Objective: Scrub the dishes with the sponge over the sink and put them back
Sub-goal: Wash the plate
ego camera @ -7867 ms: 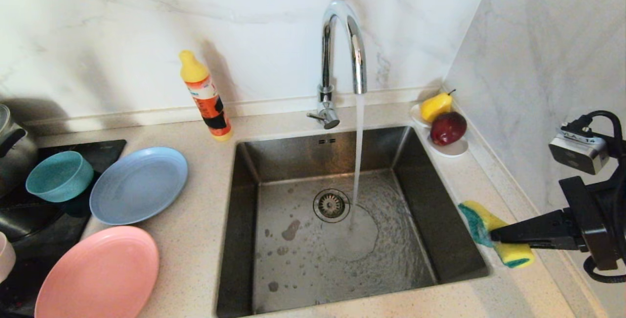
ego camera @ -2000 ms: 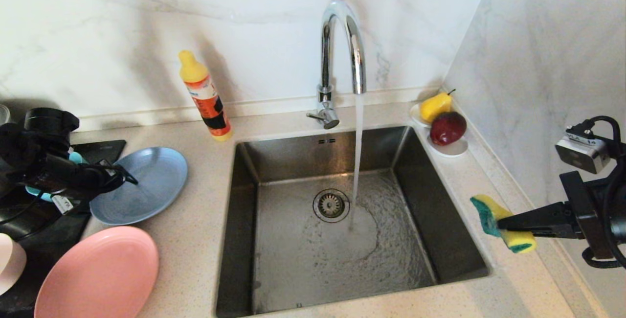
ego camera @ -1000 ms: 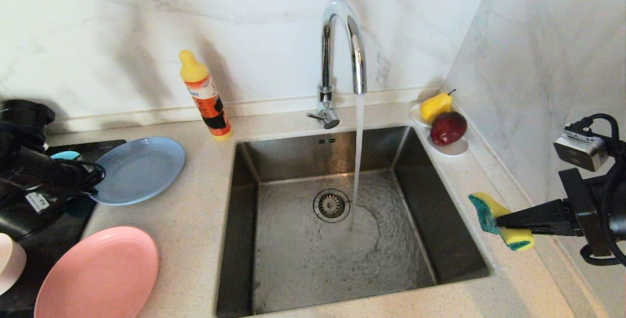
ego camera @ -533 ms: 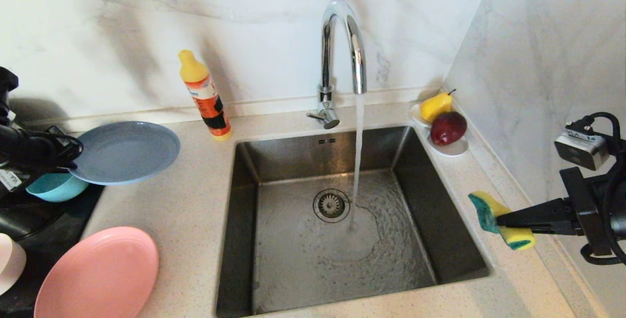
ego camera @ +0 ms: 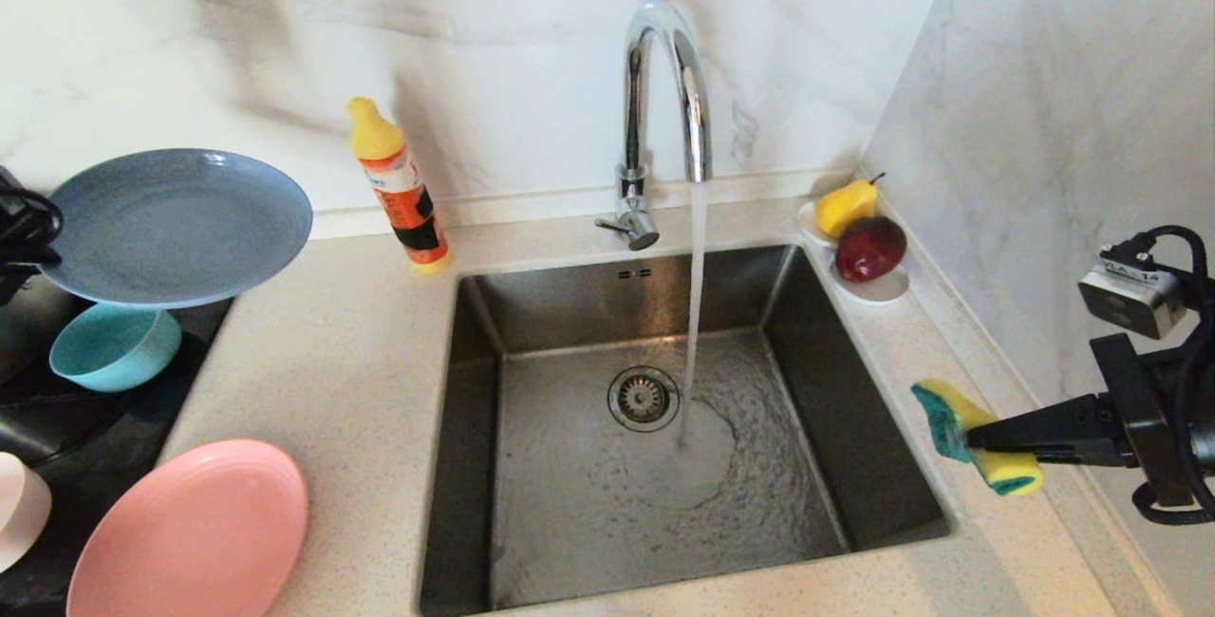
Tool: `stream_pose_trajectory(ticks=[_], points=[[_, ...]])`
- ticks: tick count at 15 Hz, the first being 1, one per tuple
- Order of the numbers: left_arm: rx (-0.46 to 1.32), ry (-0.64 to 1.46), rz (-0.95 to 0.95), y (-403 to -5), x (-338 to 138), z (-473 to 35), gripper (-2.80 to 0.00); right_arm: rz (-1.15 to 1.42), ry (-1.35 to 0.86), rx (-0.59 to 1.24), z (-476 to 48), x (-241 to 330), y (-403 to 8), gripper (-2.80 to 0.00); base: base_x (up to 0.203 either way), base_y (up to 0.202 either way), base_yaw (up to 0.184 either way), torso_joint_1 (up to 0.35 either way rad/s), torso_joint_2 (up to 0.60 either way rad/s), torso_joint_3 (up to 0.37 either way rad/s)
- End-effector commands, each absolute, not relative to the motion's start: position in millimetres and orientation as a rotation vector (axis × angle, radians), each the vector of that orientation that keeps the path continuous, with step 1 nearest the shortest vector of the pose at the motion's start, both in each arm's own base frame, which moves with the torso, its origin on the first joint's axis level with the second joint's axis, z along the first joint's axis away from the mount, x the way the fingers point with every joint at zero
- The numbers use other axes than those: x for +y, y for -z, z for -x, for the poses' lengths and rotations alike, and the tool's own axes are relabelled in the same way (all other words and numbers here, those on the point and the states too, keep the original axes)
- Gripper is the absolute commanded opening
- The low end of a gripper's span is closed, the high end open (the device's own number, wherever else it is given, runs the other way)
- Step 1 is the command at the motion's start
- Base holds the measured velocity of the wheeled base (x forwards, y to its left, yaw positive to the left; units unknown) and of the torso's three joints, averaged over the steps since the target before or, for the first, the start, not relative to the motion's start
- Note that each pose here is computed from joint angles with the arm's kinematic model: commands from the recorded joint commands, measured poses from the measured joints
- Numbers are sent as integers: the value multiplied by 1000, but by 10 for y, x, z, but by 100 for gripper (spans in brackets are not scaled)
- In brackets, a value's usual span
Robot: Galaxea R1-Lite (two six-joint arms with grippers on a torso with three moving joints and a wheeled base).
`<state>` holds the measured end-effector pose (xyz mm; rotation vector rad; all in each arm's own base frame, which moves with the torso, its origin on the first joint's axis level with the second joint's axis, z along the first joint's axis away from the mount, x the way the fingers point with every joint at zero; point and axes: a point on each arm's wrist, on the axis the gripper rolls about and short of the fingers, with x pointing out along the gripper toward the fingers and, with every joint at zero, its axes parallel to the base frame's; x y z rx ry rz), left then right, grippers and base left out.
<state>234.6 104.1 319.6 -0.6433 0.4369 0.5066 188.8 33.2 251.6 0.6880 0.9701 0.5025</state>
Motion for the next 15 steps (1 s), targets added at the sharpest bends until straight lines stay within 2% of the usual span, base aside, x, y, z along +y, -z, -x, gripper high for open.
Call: stream_pose_trajectory(ticks=[1,4,8,15], points=[[345,-460,632,-3483,861,-1956,-280,-692,-505,972,-1864,331,-2517,-280,0,0,0,0,0,0],[331,-320,649,-3642,661,-1634,-280,-694,-503,970,-1850,327,-2522,-280,0,0,0,0,0,0],[431,-81,608,-3669,223,-1587,-280,-689,-511,954,-1809,322,-2552,-280,0,0,0,0,0,0],[686,87,415,-3255,-789,-2153,-280,-686,-503,874,-1622,244,-2651,-280,0,0,0,0,0,0]])
